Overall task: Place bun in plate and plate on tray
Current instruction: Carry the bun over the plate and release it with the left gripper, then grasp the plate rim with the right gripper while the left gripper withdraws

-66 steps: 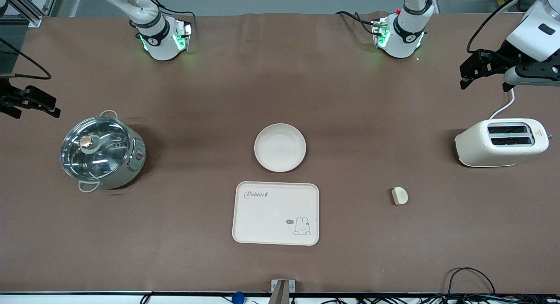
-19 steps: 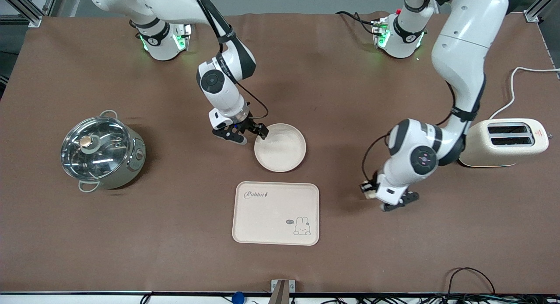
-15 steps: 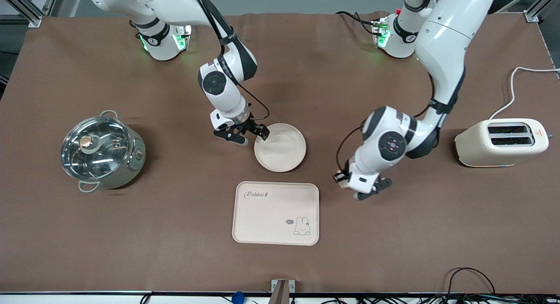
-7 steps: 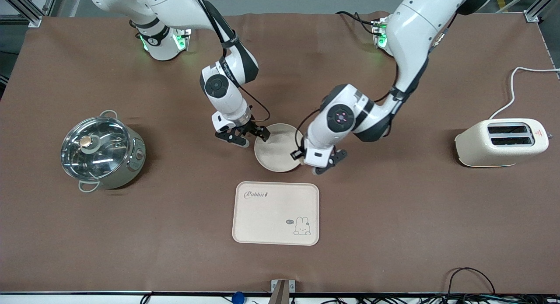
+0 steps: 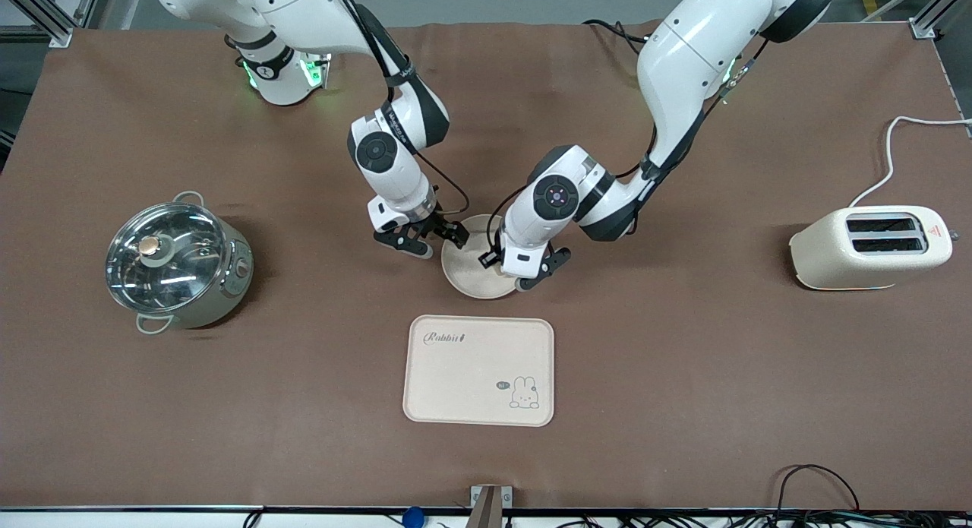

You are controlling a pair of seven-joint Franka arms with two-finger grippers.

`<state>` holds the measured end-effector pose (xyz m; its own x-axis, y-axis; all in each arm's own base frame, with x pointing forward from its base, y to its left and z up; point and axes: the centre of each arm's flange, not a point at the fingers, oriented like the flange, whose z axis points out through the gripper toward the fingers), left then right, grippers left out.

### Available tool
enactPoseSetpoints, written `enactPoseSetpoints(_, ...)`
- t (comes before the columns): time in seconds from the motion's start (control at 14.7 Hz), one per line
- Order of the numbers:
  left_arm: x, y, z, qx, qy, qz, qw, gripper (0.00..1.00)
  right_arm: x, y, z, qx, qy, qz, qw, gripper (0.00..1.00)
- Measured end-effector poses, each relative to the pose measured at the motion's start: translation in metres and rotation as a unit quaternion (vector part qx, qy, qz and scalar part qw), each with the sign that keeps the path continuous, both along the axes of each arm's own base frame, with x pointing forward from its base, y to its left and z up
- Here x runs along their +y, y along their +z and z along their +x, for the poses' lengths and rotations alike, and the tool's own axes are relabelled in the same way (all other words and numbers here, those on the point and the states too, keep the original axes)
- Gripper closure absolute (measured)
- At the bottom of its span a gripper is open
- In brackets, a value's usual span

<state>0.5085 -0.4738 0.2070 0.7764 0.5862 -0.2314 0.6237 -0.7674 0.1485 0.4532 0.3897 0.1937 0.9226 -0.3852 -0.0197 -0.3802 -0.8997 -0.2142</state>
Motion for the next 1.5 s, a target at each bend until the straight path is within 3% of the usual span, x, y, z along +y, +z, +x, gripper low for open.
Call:
enactPoseSetpoints(0.34,-0.005,0.005,0.002,-0.004,0.005,-0.005,1.000,0.05,0.000,-0.002,0.000,-0.001,-0.001,-0.001,1.000,0.03)
enactPoseSetpoints(0.41,-0.004,0.012,0.008,-0.010,0.008,-0.009,1.000,0.00,-0.001,-0.003,0.000,-0.001,-0.001,-0.001,1.000,0.03)
enactPoseSetpoints(0.61,0.014,0.064,0.040,-0.042,0.017,-0.009,0.999,0.00,-0.001,-0.005,0.000,-0.001,-0.001,-0.002,1.000,0.03)
enactPoseSetpoints(0.82,0.068,0.146,0.081,-0.076,-0.032,0.047,0.995,0.00,-0.002,-0.009,0.000,0.000,-0.001,-0.004,1.000,0.07)
enactPoseSetpoints(1.09,0.160,0.235,0.118,-0.109,-0.118,0.093,0.983,0.00,-0.001,-0.010,0.001,-0.002,-0.002,-0.004,1.000,0.44)
enactPoseSetpoints(1.16,0.184,0.254,0.123,-0.114,-0.136,0.101,0.979,0.00,-0.001,-0.010,0.002,-0.002,-0.001,-0.003,1.000,0.59)
enactPoseSetpoints(1.5,0.278,0.340,0.111,-0.112,-0.224,0.142,0.958,0.00,0.004,0.009,0.007,-0.021,-0.006,0.013,1.000,0.96)
